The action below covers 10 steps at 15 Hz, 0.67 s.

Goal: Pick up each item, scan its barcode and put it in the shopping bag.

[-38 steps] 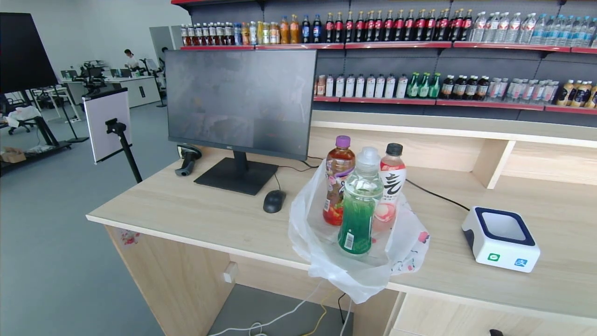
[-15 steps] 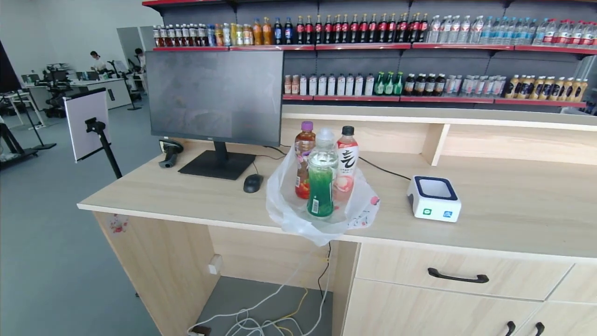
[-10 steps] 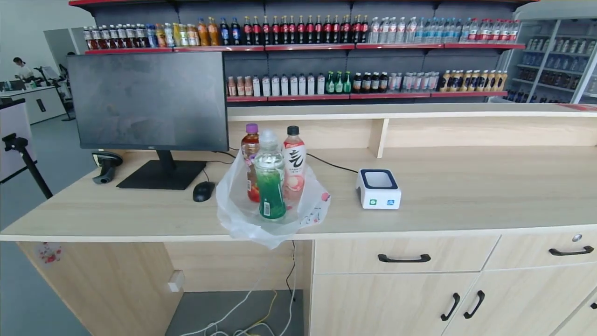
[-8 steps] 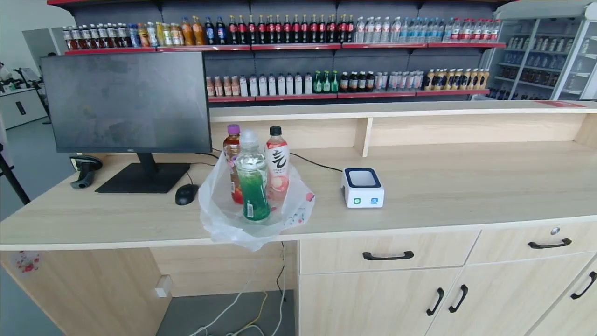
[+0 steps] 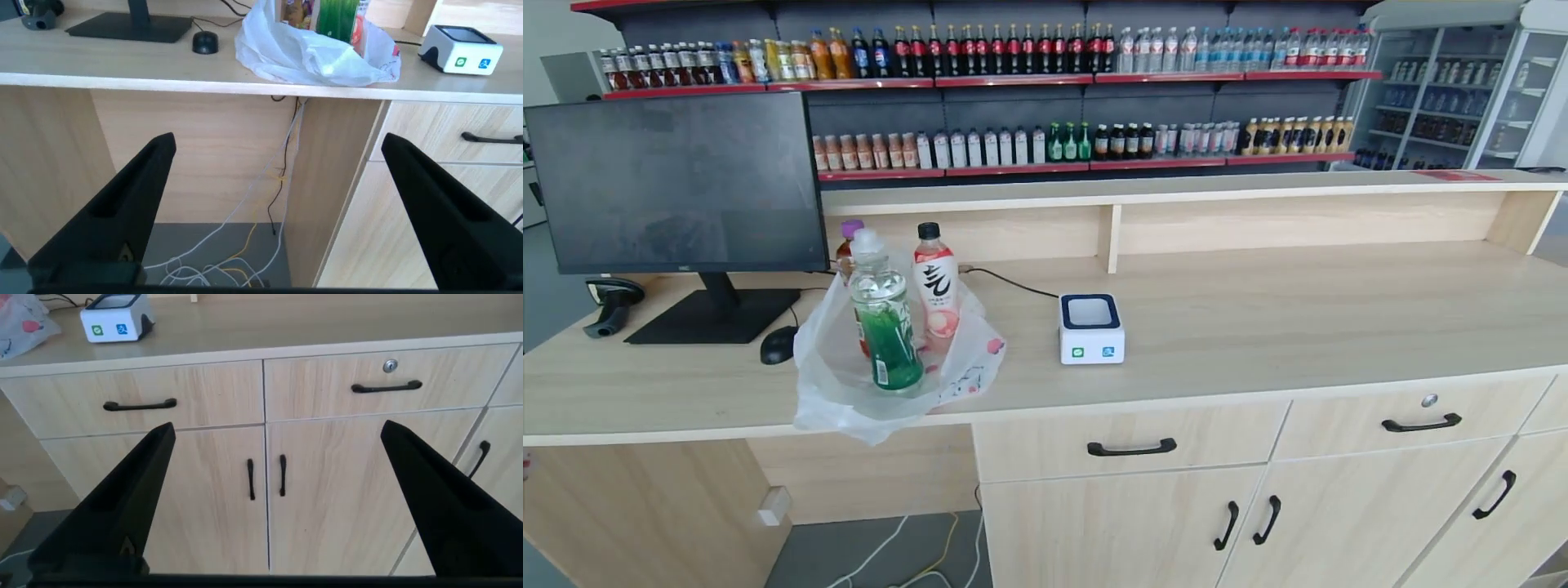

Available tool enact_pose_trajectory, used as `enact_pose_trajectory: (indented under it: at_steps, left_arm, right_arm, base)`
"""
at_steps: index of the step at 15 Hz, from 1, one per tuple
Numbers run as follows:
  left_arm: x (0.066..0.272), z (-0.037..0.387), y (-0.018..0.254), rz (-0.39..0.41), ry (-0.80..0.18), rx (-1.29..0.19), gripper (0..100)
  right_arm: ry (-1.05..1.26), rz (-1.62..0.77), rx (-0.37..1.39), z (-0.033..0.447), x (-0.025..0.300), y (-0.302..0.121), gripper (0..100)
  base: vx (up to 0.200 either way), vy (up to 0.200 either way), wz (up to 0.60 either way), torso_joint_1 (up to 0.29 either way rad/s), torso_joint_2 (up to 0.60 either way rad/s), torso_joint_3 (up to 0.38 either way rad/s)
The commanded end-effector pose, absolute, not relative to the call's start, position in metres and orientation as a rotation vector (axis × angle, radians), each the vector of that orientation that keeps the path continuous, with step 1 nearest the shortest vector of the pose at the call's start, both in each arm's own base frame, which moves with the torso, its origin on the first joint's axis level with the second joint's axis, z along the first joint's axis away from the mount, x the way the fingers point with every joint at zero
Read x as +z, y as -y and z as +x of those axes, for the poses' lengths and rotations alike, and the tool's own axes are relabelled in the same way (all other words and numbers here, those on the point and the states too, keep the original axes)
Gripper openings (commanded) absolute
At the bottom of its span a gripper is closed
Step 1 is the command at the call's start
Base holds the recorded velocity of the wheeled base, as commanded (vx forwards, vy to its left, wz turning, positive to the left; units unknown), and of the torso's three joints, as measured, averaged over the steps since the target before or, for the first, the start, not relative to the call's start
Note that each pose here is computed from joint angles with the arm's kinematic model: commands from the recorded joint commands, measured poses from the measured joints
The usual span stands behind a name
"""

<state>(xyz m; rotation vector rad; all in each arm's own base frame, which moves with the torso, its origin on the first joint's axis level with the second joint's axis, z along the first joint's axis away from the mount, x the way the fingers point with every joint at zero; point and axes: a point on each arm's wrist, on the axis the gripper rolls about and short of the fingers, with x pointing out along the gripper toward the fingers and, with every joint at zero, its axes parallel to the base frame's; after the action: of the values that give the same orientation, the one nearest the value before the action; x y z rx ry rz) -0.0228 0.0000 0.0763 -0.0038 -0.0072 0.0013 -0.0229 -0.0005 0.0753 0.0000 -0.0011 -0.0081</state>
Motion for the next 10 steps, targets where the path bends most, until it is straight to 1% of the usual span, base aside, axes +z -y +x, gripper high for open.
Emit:
enact_pose_trajectory:
  at_steps: [1, 3, 7, 10]
  left_arm:
    - [0.0763, -0.0228, 0.0, -0.005, 0.008, 0.002, 100]
    - [0.0763, -0.0228, 0.0, -0.006, 0.008, 0.002, 100]
    - [0.0763, -0.0228, 0.0, -0.006, 0.008, 0.002, 100]
    - [0.0763, -0.0228, 0.0, -0.003, 0.008, 0.002, 100]
  right_arm:
    - [0.0, 0.0, -0.009, -0.0228, 0.0755, 0.0005, 100]
    - [0.0, -0.002, -0.006, -0.0228, 0.0755, 0.0005, 100]
    - [0.0, -0.002, -0.006, -0.0228, 0.0755, 0.0005, 100]
    - [-0.002, -0.002, -0.008, -0.0228, 0.0753, 0.0005, 100]
  base:
    - [0.0, 0.0, 0.0, 0.0, 0.0, 0.0]
    - [0.0, 0.0, 0.0, 0.0, 0.0, 0.0]
    - [-0.2, 0.0, 0.0, 0.017, 0.01, 0.001]
    - [0.0, 0.0, 0.0, 0.0, 0.0, 0.0]
